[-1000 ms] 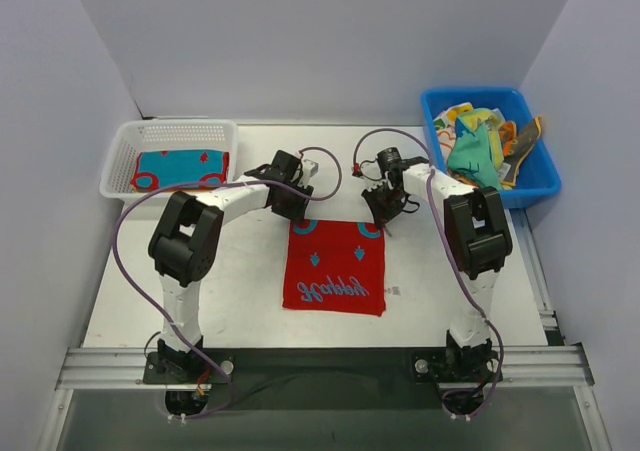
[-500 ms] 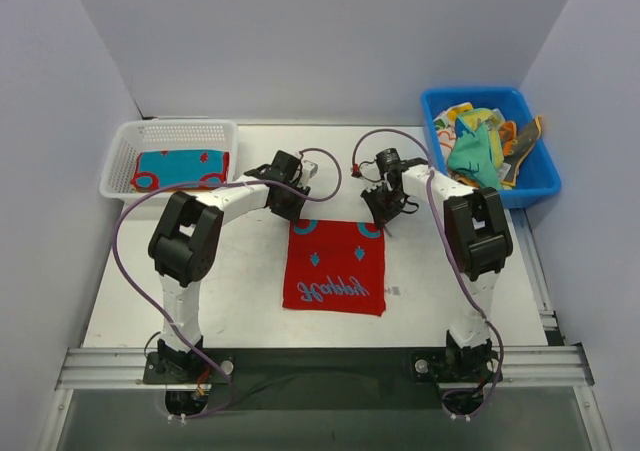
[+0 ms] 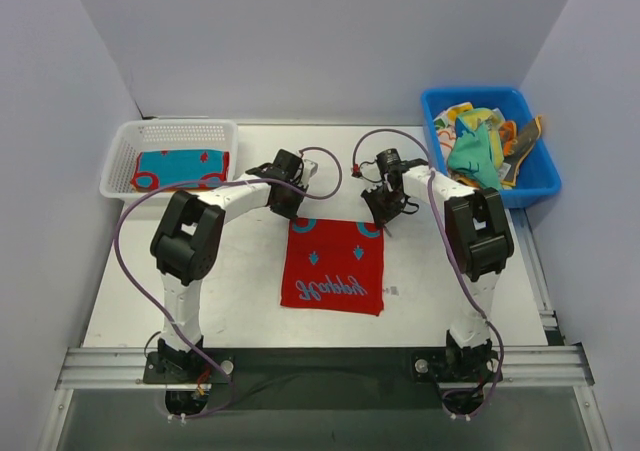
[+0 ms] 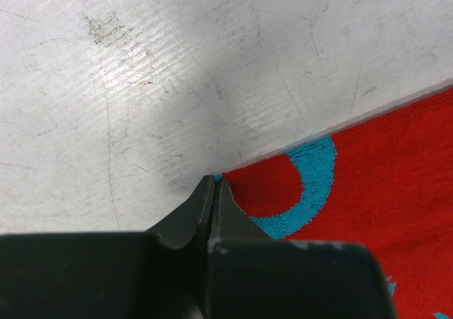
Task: Fold and stack the towels
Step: Fold the towel
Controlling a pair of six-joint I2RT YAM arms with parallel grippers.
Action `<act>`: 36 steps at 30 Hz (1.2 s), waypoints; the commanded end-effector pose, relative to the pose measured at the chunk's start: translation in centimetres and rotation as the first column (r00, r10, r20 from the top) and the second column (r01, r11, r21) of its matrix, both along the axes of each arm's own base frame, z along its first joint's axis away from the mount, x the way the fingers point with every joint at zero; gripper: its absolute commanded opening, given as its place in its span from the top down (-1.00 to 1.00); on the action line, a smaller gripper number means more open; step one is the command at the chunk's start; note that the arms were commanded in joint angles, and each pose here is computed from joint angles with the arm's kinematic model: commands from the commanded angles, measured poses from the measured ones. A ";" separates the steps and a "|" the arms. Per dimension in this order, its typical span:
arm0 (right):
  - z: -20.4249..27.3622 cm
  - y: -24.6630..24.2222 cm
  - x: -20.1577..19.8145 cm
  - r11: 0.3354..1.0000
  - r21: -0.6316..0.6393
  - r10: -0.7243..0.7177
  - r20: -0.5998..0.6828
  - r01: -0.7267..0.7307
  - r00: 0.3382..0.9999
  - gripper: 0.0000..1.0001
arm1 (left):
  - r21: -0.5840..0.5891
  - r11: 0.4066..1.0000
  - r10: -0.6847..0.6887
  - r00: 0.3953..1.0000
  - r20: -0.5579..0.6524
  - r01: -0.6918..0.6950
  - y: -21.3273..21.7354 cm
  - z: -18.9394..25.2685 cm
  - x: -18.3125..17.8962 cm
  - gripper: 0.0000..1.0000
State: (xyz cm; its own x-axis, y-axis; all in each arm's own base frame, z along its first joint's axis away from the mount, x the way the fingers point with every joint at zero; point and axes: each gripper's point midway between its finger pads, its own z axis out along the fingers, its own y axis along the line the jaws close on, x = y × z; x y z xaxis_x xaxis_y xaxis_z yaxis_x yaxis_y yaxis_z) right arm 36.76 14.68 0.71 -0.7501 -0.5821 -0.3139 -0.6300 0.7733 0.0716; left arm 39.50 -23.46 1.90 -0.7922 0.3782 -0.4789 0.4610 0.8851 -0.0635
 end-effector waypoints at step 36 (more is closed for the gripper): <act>11.6 -0.3 4.9 0.996 0.006 -0.079 0.433 0.085 0.898 1.00 | -0.373 0.924 0.218 0.916 0.337 -0.083 3.7 14.2 4.8 1.00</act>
